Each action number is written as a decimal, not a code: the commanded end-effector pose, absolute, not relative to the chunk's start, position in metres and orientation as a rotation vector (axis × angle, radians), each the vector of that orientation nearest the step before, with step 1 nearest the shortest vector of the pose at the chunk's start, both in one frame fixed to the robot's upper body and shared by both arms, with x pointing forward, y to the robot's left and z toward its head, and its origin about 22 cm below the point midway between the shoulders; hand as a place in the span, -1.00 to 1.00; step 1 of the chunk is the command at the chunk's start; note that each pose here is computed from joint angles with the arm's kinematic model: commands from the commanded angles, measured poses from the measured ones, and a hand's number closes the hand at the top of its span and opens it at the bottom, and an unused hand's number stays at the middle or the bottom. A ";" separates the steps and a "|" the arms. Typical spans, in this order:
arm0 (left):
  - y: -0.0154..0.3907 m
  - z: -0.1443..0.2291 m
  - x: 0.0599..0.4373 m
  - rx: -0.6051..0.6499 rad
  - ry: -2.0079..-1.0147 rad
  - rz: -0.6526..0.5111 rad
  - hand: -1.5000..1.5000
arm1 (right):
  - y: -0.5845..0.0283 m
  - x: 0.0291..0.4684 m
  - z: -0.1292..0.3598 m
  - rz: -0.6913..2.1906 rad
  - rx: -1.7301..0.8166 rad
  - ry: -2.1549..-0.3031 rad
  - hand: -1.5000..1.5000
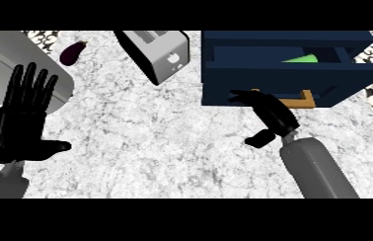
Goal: Pick up the cup, place it into the drawer and close the drawer
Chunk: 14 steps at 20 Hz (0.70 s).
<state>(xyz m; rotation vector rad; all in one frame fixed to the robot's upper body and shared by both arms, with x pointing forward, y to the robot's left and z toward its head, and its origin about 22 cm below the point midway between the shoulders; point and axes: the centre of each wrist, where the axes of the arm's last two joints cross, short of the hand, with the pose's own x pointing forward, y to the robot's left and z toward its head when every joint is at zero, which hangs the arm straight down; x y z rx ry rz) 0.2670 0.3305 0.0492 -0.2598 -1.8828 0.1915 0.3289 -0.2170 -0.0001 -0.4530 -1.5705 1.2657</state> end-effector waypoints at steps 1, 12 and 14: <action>0.351 0.054 0.262 -0.261 -1.897 0.181 -1.00 | -0.214 0.350 -0.027 1.265 -0.442 -1.528 -1.00; 0.355 0.040 0.263 -0.311 -1.875 0.189 -1.00 | -0.237 0.408 -0.005 1.185 -0.361 -1.532 -1.00; 0.352 0.043 0.260 -0.309 -1.883 0.172 -1.00 | -0.256 0.414 0.006 1.205 -0.382 -1.496 -1.00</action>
